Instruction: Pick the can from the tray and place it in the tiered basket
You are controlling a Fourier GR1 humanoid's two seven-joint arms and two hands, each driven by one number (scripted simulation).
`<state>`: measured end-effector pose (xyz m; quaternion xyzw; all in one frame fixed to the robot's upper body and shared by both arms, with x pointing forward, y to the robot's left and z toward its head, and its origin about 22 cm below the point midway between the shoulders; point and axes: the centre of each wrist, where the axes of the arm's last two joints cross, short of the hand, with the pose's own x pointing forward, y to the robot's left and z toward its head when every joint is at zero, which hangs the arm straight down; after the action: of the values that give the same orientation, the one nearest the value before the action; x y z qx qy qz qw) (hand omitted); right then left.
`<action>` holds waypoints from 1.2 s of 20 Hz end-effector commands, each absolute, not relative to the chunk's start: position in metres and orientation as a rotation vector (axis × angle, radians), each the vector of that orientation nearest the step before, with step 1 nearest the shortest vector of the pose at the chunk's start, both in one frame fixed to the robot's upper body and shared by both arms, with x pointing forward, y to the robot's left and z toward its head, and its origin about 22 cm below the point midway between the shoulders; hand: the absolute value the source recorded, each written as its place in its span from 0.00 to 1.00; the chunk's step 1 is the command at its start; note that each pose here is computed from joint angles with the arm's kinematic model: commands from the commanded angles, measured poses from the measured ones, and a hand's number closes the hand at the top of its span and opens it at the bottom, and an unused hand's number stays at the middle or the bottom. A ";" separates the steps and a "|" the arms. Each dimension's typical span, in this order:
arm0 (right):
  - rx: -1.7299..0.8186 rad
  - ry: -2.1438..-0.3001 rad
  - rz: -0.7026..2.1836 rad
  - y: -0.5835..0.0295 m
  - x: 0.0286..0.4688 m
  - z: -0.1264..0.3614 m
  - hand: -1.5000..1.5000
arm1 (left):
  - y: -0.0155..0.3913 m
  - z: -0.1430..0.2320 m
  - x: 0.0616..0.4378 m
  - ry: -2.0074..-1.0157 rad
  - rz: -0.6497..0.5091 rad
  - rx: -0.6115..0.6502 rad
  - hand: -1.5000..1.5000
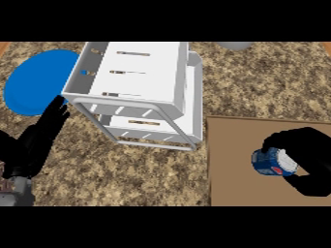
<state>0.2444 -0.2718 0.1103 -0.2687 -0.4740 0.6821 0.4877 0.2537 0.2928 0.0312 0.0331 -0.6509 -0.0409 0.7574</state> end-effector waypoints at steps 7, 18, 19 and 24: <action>-0.697 -1.204 1.804 -0.266 0.248 0.098 1.00 | 0.295 0.021 0.257 -1.408 -0.087 0.069 0.50; -1.049 -1.250 1.269 -0.355 0.287 0.072 1.00 | 0.283 0.041 0.259 -1.433 -0.102 0.054 0.50; -1.053 -1.336 1.211 -0.363 0.284 0.084 1.00 | 0.296 0.033 0.261 -1.404 -0.097 0.057 0.50; -0.877 -1.717 0.876 -0.355 0.294 0.112 1.00 | 0.288 0.038 0.262 -1.417 -0.080 0.083 0.50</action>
<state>0.2888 -0.3492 0.1018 -0.4009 -0.6229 0.4536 0.4956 0.2577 0.2928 0.0345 0.0326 -0.6511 -0.0395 0.7573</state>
